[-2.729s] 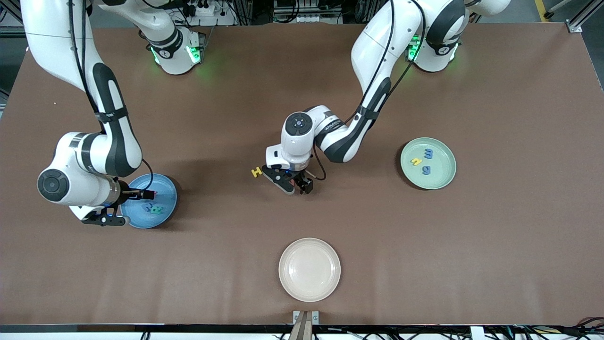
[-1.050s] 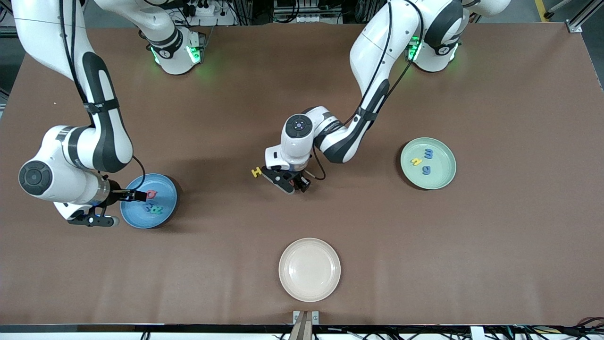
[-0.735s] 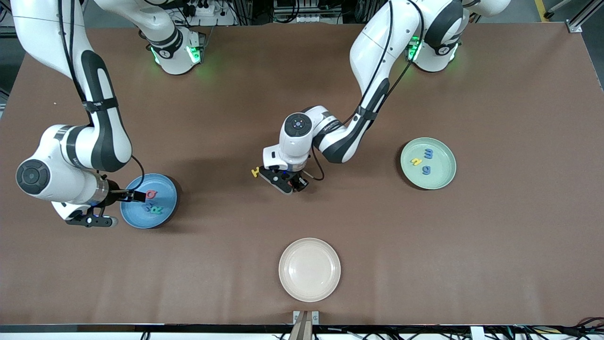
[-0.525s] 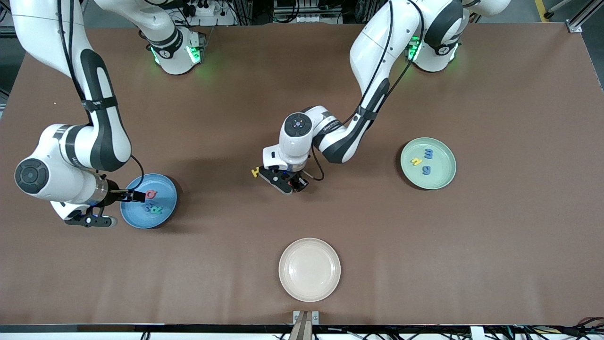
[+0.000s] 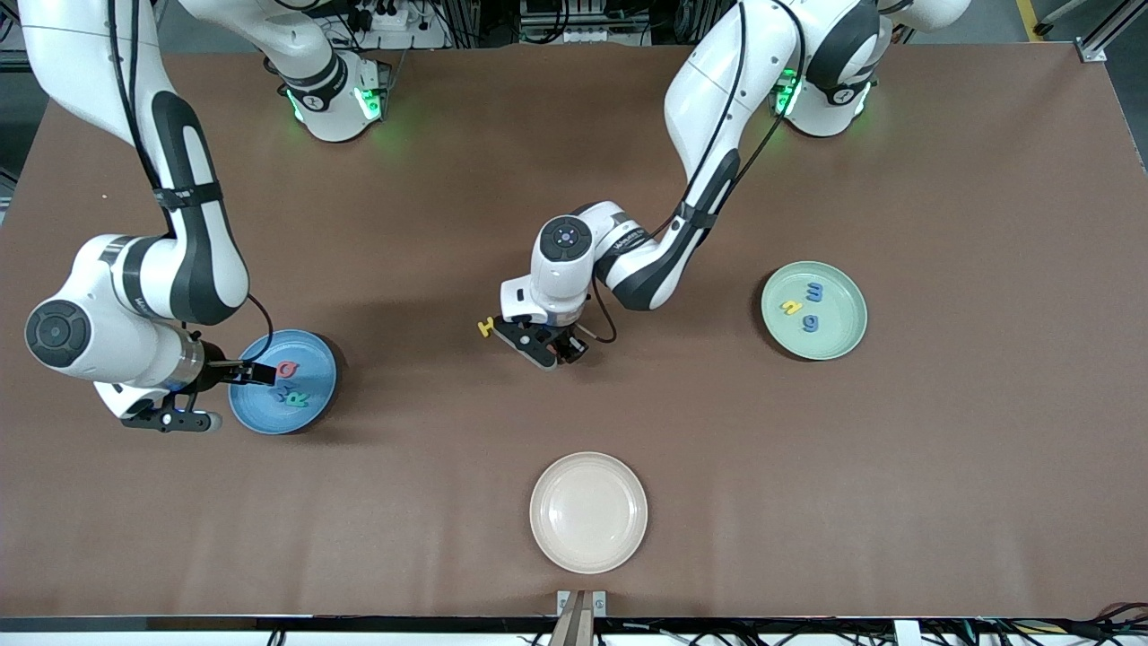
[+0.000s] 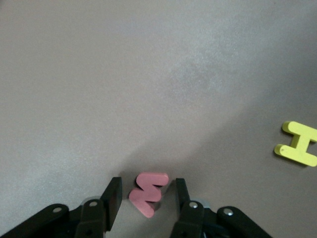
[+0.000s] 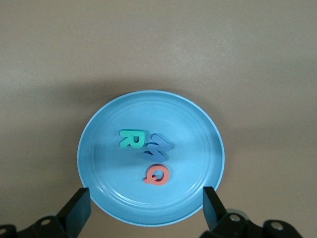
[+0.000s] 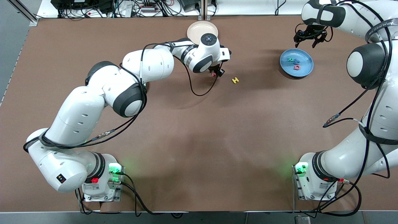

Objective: Sort uppercase to blue plate, lowercase to green plate
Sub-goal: 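Close the left gripper on the pink lowercase m, then carry the pink m to the green plate while the right gripper reaches the H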

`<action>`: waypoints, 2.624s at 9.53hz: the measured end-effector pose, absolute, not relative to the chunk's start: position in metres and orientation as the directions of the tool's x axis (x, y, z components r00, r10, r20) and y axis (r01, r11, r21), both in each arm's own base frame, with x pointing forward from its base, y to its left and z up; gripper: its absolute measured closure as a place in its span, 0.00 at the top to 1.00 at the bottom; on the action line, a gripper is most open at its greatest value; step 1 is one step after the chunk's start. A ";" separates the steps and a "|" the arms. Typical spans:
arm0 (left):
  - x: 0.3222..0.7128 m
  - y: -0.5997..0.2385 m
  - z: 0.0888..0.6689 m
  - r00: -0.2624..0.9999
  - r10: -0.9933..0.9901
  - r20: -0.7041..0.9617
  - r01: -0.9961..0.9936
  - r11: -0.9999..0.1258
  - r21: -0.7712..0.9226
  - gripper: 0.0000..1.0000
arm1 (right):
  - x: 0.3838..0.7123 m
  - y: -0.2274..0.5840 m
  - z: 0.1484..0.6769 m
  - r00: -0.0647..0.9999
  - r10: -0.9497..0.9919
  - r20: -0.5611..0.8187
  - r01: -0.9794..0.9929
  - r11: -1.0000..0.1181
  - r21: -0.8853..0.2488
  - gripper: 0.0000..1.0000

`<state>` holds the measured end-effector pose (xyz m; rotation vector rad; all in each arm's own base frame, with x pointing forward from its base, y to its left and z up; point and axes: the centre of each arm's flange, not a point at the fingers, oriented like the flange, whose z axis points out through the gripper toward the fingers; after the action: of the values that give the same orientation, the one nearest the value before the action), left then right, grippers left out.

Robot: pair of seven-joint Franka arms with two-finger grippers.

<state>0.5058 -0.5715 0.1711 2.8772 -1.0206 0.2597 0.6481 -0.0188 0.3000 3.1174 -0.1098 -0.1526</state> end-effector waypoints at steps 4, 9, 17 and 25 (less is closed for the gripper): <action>0.505 -0.572 0.171 0.765 -0.621 0.171 -0.632 -0.775 0.014 0.50 | 0.648 -0.019 0.300 0.993 -0.071 -0.098 -0.069 -0.997 0.022 1.00; 0.505 -0.572 0.174 0.766 -0.621 0.163 -0.631 -0.776 0.011 0.28 | 0.648 -0.019 0.300 0.993 -0.071 -0.098 -0.069 -0.997 0.022 1.00; 0.529 -0.529 0.242 0.796 -0.604 -0.036 -0.605 -0.796 -0.030 0.28 | 0.648 -0.010 0.299 0.993 -0.068 -0.099 -0.066 -0.998 0.018 1.00; 0.596 -0.294 0.283 0.788 -0.587 -0.186 -0.597 -0.802 -0.001 0.28 | 0.626 0.178 0.301 0.979 0.187 -0.086 0.185 -0.982 -0.031 1.00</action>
<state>0.5965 -0.2936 0.2828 3.0266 -1.0032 -0.2841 0.6257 0.1780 0.3013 3.1472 0.2958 -0.1406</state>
